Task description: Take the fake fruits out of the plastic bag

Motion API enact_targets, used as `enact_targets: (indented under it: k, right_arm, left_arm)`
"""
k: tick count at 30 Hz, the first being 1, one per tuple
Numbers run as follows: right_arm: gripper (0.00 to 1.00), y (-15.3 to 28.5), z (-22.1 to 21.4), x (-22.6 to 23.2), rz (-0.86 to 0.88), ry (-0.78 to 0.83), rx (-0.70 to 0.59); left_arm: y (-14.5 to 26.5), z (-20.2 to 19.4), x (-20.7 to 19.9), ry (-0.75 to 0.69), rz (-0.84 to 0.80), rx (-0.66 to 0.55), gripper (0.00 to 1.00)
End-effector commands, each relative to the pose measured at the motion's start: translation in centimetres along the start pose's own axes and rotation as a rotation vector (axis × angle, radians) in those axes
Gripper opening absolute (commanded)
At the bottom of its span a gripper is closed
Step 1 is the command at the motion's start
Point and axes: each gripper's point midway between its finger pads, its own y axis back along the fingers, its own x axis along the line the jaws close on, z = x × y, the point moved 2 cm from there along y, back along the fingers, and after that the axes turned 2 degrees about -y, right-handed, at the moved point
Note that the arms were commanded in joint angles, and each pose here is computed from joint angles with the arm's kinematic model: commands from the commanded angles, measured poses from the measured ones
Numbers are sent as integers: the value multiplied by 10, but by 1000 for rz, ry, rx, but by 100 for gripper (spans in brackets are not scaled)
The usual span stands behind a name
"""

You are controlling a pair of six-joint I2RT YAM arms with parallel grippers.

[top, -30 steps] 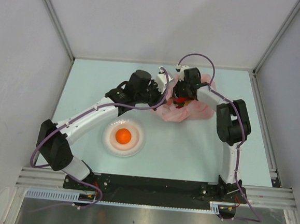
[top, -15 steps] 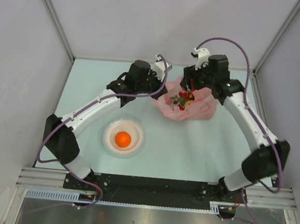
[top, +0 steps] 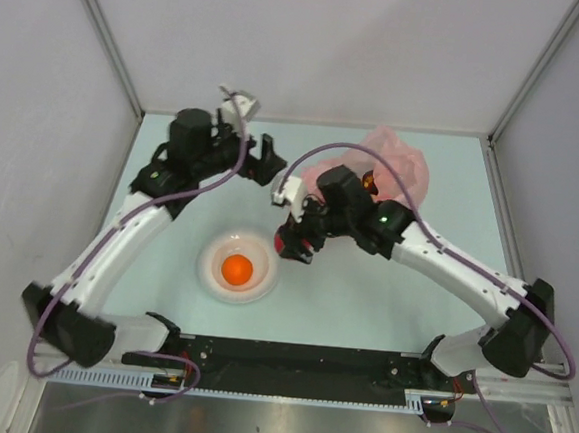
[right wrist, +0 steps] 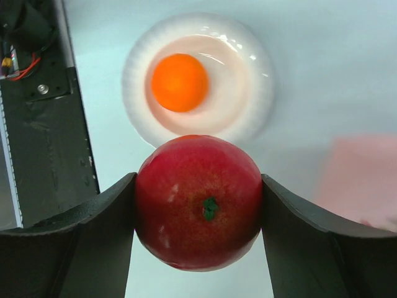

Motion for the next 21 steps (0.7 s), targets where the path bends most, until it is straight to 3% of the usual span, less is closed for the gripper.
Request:
enact_targets:
  k: [1,5,12,21]
  right_arm:
    - [40,-43,14,21,55,107,-42]
    - [39,-100,-10,8,-1,69,25]
    - [41,-155,-36,-41,-135,-12,85]
    - [42,-201,-20,-43,-95,5,85]
  left_arm:
    - [62,-8,5,-14,57,-64,99]
    - [86,-7,21,52,95,-113,98]
    - [120,4,40,94,165,-209,98]
    - [130,-4,42,109,175,-232,98]
